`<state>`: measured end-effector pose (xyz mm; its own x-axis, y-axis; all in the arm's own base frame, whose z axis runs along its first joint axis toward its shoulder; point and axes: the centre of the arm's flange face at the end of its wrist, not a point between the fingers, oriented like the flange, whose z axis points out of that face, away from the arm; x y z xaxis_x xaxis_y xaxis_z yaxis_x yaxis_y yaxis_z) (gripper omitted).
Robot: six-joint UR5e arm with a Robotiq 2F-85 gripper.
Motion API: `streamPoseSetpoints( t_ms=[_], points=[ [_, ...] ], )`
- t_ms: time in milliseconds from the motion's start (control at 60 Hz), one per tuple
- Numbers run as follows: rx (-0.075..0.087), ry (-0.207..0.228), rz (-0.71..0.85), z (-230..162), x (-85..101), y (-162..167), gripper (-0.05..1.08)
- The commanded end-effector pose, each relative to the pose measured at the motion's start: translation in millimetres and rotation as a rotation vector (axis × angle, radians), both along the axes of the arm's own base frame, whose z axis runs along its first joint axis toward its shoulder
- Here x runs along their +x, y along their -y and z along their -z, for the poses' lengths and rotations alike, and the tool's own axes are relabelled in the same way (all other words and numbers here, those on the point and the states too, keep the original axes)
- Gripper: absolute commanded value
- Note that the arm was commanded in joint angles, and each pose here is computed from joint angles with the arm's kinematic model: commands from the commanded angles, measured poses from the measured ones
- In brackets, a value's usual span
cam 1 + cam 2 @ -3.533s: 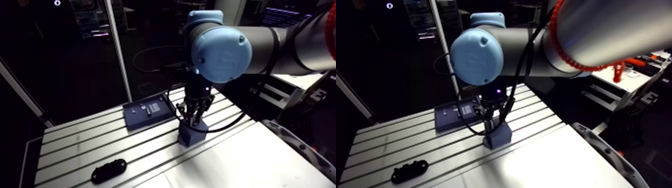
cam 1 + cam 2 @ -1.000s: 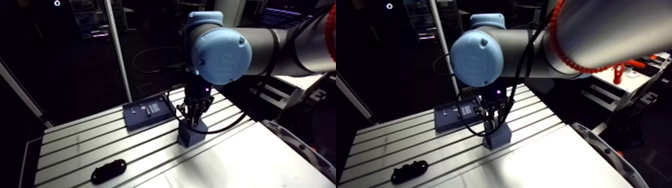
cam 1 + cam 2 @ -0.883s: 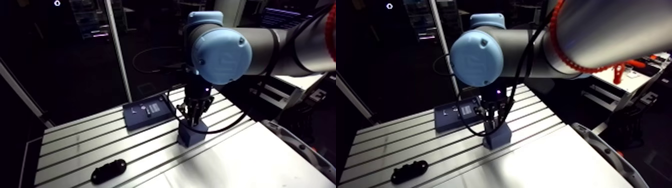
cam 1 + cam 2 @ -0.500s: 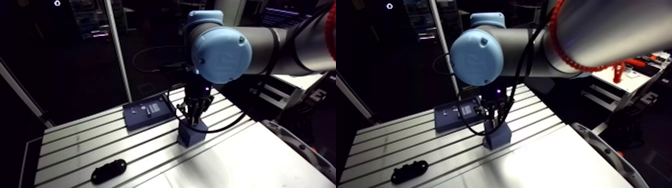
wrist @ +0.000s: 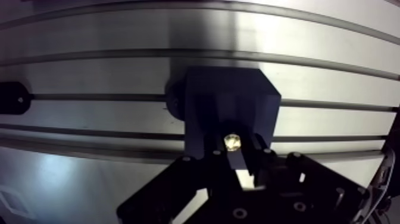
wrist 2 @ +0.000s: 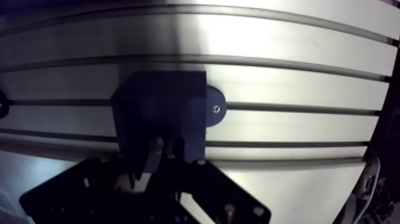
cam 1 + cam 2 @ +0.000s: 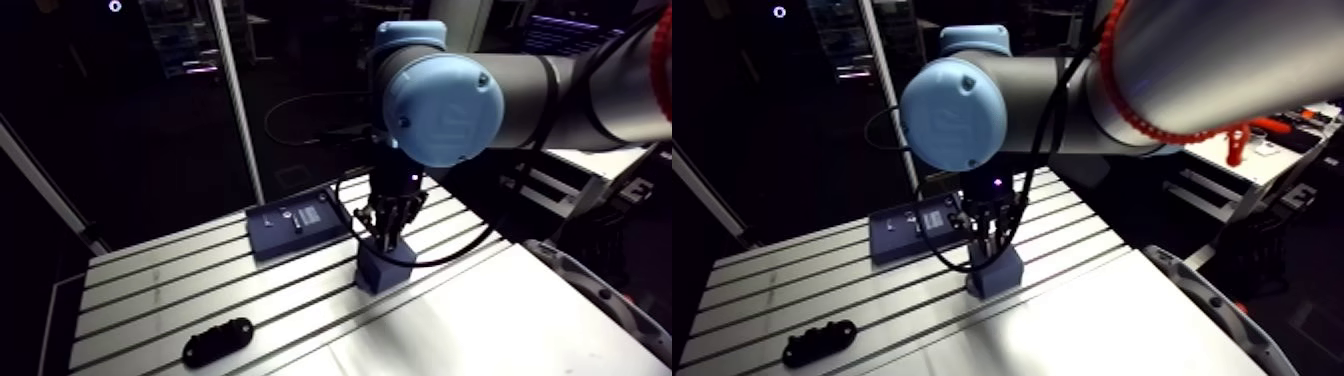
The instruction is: Pick up the M10 bolt and insert it into the hex recess until seated.
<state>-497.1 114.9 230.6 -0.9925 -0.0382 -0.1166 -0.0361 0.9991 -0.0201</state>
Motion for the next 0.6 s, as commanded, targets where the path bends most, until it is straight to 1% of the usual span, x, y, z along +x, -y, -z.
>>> streamPoseSetpoints(
  t_ms=[17,367,600],
  points=[
    [0.0,0.0,-0.001,-0.1,-0.1,-0.1,0.69],
    [0.0,0.0,-0.003,0.4,0.2,0.1,0.71],
    [-0.001,-0.002,-0.002,-0.2,-0.3,0.0,0.74]
  ],
)
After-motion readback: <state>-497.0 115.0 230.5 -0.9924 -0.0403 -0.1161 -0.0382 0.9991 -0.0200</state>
